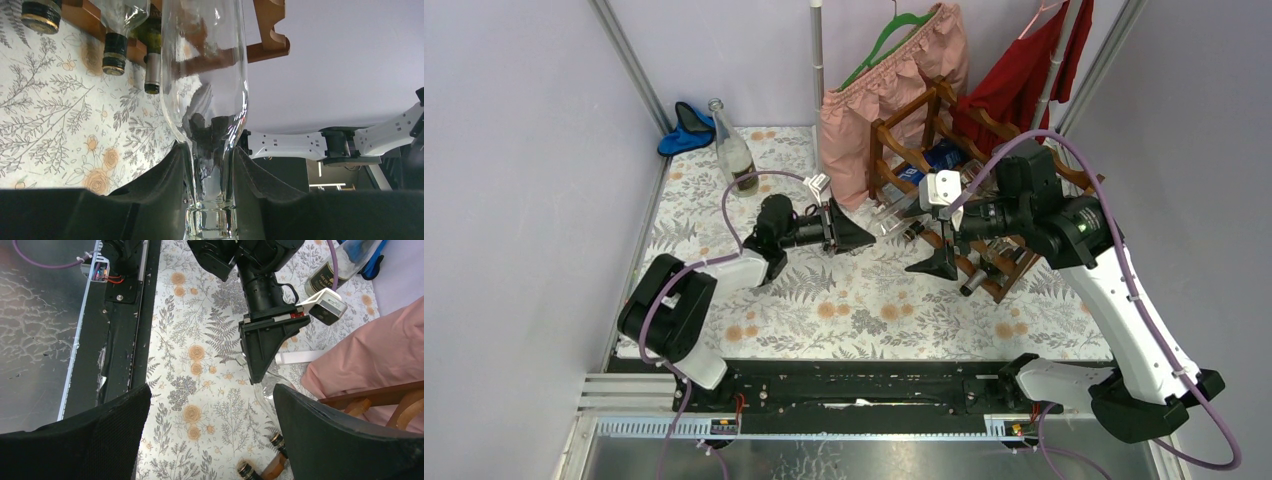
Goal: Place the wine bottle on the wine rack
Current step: Pick up the wine bottle from the center of the board, then place the wine bottle in the wine rack.
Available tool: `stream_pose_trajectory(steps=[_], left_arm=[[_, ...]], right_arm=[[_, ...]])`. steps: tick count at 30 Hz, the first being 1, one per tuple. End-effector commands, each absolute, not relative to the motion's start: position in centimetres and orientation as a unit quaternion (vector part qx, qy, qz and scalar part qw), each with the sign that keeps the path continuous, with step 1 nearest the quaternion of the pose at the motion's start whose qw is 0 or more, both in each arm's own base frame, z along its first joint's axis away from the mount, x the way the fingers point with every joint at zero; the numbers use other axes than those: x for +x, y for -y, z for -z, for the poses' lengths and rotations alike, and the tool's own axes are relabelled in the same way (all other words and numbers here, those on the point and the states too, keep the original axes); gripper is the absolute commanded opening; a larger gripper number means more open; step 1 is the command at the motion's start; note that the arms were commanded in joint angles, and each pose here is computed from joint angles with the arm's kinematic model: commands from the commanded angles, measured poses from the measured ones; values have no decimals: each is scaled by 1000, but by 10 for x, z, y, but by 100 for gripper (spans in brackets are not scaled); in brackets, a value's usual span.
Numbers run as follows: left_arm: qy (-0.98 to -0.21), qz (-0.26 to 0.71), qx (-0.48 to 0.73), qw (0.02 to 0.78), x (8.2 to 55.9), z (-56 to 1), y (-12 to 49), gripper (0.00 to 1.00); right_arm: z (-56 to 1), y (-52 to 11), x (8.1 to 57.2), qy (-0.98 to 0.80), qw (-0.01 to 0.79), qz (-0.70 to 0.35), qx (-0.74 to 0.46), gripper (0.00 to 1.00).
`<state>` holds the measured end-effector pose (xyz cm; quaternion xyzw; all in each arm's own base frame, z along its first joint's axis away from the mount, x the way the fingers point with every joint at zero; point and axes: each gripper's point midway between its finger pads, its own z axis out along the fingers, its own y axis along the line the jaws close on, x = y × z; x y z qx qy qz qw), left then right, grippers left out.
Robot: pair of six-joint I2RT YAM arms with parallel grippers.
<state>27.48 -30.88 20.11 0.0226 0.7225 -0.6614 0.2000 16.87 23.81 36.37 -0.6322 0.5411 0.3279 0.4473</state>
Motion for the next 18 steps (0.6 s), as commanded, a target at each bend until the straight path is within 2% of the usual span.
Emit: stream_pose_trajectory(steps=[1, 18], left_arm=[[-676, 683, 72, 266, 288, -238, 317, 0], [-656, 699, 70, 276, 330, -229, 344, 0]], right_arm=[[-384, -245, 167, -519, 464, -351, -627, 100], [-375, -250, 168, -519, 453, -365, -626, 100]])
